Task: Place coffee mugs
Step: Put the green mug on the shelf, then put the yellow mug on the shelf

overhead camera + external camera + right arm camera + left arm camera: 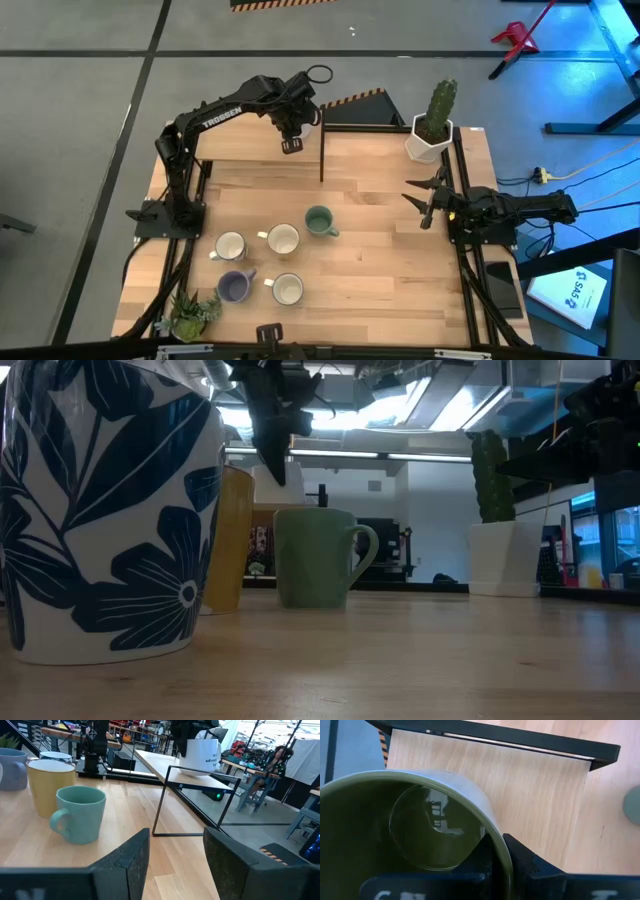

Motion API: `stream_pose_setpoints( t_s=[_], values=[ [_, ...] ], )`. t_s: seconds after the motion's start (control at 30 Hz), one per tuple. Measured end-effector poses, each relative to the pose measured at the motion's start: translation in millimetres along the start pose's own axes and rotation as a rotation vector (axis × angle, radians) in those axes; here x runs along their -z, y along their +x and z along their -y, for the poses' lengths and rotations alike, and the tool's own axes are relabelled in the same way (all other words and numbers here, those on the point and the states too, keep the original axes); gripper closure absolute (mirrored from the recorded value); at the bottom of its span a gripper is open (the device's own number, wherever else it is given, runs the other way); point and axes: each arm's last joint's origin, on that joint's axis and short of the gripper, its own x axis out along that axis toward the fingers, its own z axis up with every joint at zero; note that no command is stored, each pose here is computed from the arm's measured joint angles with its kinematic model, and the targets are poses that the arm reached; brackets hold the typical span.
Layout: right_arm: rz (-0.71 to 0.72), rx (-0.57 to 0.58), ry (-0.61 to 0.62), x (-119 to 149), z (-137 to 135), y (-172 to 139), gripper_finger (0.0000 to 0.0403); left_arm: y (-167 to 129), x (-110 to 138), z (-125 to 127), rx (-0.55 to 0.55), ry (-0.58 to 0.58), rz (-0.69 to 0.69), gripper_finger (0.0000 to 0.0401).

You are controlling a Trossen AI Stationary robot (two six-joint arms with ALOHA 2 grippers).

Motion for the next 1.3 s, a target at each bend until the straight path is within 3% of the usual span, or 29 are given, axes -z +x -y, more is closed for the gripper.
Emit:
stream_pose_setpoints(
  t_s=[0.2, 0.5, 0.77, 1.0, 1.2, 1.3],
  values=[
    [-0.002, 0.016, 0.000, 0, 0, 0, 0.0226, 0, 0, 0, -0.001, 0.030, 0.000, 0.0383],
    [-0.002, 0.017, 0.001, 0, 1, 0, 0.0226, -1, -9, 2, -0.068, 0.068, 0.061, 0.0312],
    [-0.003, 0.018, 0.001, 0, 1, 0, 0.0226, -4, -19, 6, -0.138, 0.076, 0.132, 0.0304],
    [-0.004, 0.025, 0.001, 0, 1, 0, 0.0226, -25, -32, 8, -0.191, 0.084, 0.237, 0.0303],
    [-0.005, 0.033, 0.001, 0, 1, 0, 0.0226, -38, -32, 5, -0.253, 0.072, 0.227, 0.0303],
    [-0.005, 0.033, 0.001, 0, 1, 0, 0.0226, -61, -29, 11, -0.183, 0.058, 0.271, 0.0303]
  ],
)
